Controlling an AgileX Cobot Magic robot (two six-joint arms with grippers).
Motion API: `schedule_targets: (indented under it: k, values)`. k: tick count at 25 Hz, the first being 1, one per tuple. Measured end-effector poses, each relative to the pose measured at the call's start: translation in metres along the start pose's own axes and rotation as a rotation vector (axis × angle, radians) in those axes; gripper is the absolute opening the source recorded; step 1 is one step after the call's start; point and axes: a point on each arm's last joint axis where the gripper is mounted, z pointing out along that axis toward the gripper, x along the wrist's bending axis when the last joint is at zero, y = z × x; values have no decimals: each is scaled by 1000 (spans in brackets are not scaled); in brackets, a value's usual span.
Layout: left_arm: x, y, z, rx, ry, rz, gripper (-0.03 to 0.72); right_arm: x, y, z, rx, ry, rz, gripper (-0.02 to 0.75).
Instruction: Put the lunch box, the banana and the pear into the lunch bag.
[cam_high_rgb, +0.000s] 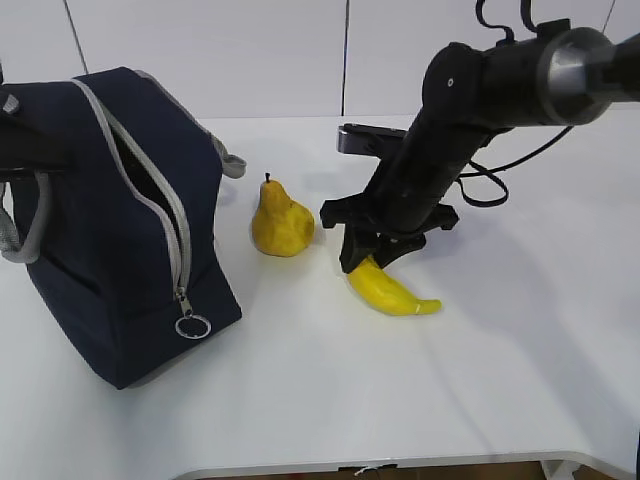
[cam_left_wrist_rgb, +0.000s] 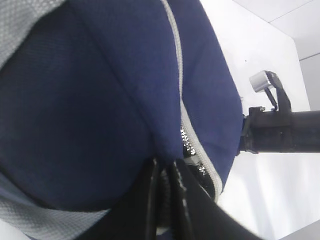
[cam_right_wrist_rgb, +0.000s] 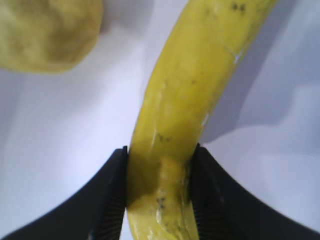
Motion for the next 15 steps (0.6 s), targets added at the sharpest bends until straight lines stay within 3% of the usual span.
schedule_targets:
  k: [7, 15]
  values:
    - [0, 0, 0, -2, 1, 0, 3, 2, 8, -26, 99, -77, -105, 314]
    - [0, 0, 0, -5, 3, 1, 3, 18, 31, -69, 52, -70, -150, 314]
